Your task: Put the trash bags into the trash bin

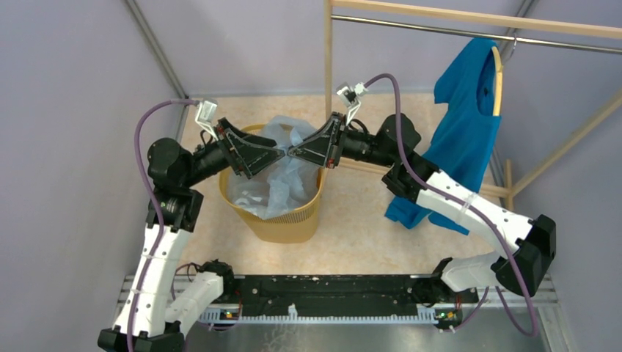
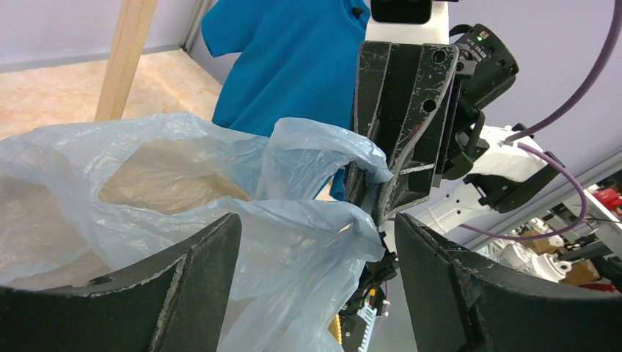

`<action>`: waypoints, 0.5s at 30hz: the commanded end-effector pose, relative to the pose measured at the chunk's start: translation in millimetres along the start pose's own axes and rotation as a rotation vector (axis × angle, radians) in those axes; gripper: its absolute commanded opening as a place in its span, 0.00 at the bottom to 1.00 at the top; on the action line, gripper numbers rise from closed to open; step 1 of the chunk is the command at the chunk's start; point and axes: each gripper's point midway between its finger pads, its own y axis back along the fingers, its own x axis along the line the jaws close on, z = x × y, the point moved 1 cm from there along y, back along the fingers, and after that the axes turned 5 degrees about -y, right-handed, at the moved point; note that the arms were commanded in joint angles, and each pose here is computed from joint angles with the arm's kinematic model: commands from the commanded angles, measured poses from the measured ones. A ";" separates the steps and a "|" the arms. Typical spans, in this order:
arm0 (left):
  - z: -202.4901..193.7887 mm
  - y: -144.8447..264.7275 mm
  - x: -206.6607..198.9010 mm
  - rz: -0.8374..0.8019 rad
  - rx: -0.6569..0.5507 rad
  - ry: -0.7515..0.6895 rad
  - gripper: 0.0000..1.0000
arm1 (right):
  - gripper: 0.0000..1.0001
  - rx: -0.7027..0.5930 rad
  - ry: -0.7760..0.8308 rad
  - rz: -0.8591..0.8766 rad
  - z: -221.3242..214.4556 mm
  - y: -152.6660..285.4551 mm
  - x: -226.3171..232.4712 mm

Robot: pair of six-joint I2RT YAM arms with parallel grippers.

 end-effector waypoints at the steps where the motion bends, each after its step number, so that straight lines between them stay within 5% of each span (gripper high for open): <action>1: 5.2 1.5 -15.8 -0.066 -0.033 -0.018 0.84 | 0.15 -0.055 0.037 0.041 14.9 5.5 17.4; 8: 0.2 -0.3 -22.6 -0.100 -0.004 -0.011 0.59 | 0.14 -0.064 0.026 0.055 15.8 2.2 16.7; 10: 1.5 0.0 -20.0 -0.075 -0.005 -0.034 0.44 | 0.14 -0.062 0.027 0.047 15.8 2.0 15.5; 13: 6.9 2.6 -4.9 0.053 -0.010 -0.076 0.22 | 0.18 -0.046 0.043 0.003 13.8 5.6 10.9; 15: 16.5 8.5 11.9 0.203 -0.013 -0.122 0.17 | 0.23 -0.029 0.077 -0.047 11.2 12.9 6.5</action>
